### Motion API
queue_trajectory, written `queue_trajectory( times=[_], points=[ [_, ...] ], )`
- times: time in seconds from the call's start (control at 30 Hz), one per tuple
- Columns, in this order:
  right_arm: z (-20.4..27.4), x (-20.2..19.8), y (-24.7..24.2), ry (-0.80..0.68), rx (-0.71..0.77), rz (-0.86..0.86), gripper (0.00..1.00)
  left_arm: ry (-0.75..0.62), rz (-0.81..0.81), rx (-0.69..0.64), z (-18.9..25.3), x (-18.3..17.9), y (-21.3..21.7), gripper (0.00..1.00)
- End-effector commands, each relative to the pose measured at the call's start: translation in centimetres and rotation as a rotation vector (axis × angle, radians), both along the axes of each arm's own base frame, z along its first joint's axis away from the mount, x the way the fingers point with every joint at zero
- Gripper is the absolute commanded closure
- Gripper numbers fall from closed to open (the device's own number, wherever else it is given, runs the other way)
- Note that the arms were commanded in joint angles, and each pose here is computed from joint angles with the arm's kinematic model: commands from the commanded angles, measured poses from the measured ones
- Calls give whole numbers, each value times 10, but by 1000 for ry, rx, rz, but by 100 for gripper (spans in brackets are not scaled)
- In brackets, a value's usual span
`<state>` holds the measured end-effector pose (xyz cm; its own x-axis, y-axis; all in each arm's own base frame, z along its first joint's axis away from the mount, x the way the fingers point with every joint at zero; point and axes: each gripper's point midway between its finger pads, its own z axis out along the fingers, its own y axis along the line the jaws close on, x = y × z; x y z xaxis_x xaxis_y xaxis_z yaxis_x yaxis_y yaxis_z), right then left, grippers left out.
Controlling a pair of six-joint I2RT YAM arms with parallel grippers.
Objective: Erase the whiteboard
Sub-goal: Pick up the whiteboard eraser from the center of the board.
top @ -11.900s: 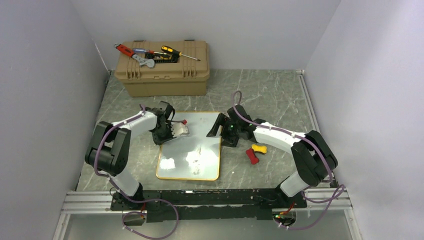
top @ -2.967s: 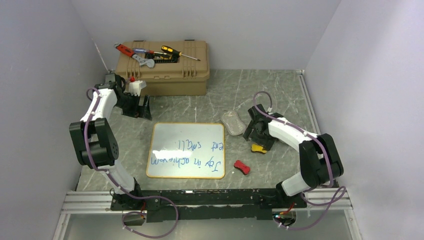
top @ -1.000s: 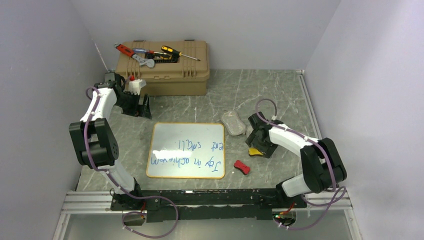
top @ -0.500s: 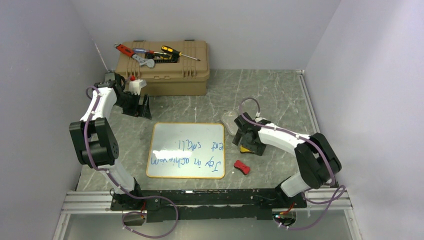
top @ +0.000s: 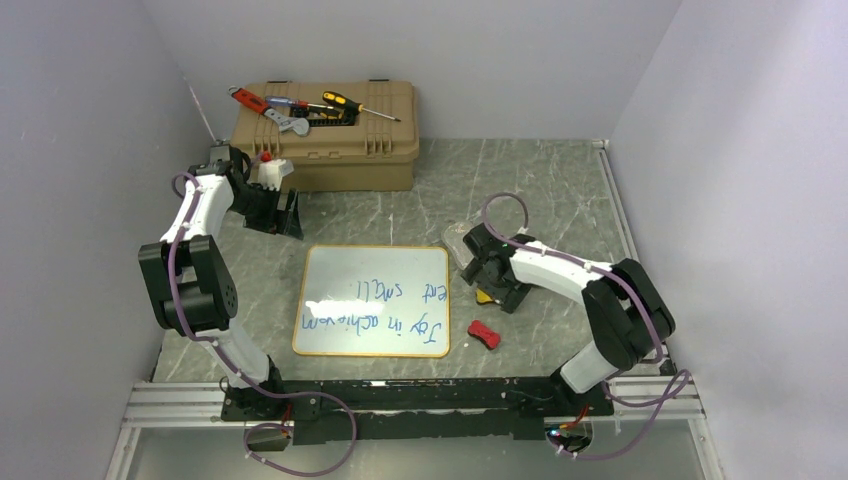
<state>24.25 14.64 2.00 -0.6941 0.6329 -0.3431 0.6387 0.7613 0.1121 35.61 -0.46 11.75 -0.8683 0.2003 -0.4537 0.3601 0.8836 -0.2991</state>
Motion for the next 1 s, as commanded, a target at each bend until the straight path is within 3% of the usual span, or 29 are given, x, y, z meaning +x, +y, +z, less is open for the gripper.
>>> queue_trajectory(
  times=[0.0, 0.23, 0.4, 0.73, 0.9, 0.97],
  points=[
    [0, 3, -8, -33, -7, -83, 3, -9, -30, 2, 1, -2, -2, 11],
    [-10, -6, -24, -15, -33, -102, 14, -9, -33, 3, 1, -2, -2, 12],
    [-4, -3, -36, -49, -83, -85, 43, -9, -33, -2, 2, -4, -3, 12],
    [15, 4, -27, -74, -91, 13, 44, -11, -36, 5, 3, -6, -2, 12],
    [12, -1, -16, -47, -67, 43, 60, -2, -37, 2, 1, -8, -3, 12],
    [15, 2, -8, -56, -45, 55, 51, 0, -37, 0, -1, -9, -3, 12]
  ],
)
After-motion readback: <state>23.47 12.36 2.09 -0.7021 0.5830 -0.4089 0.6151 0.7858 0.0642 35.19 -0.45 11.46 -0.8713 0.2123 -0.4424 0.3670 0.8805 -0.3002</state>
